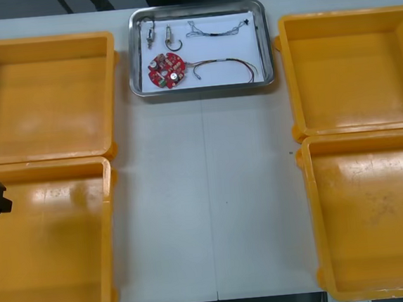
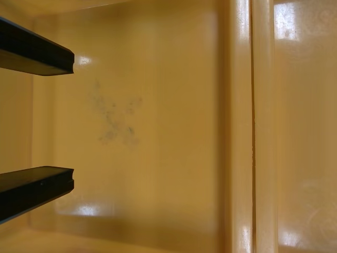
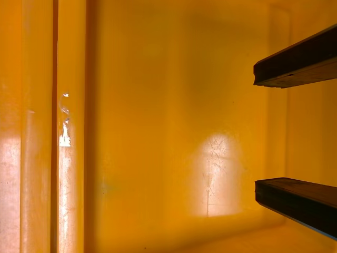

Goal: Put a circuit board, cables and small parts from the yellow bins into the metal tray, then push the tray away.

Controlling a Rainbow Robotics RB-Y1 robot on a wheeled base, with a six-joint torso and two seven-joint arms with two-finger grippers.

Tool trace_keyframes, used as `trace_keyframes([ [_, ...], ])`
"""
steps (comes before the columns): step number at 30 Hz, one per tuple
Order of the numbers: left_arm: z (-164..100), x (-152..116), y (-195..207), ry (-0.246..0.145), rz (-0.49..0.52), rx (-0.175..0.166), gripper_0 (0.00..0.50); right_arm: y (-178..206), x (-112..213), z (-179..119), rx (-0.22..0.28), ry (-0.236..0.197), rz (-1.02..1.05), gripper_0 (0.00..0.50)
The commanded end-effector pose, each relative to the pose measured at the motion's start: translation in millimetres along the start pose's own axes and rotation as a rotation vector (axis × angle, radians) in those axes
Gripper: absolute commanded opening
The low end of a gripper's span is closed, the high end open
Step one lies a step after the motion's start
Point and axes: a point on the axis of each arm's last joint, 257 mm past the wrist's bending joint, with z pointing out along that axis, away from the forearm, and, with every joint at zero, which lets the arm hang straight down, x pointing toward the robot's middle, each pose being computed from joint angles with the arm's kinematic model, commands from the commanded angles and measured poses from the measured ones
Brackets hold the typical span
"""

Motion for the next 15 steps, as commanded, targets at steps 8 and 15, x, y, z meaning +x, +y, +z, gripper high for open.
trace_keyframes([
  [8,-12.6,-2.9,16.2,-0.02,0.055,-0.051,0.5,-14.4,-2.2,-12.3,0.051,-0.021,-0.008,0.5],
  [15,-12.6,-2.9,16.2,-0.02,0.055,-0.051,0.5,-14.4,-2.2,-12.3,0.051,-0.021,-0.008,0.5],
])
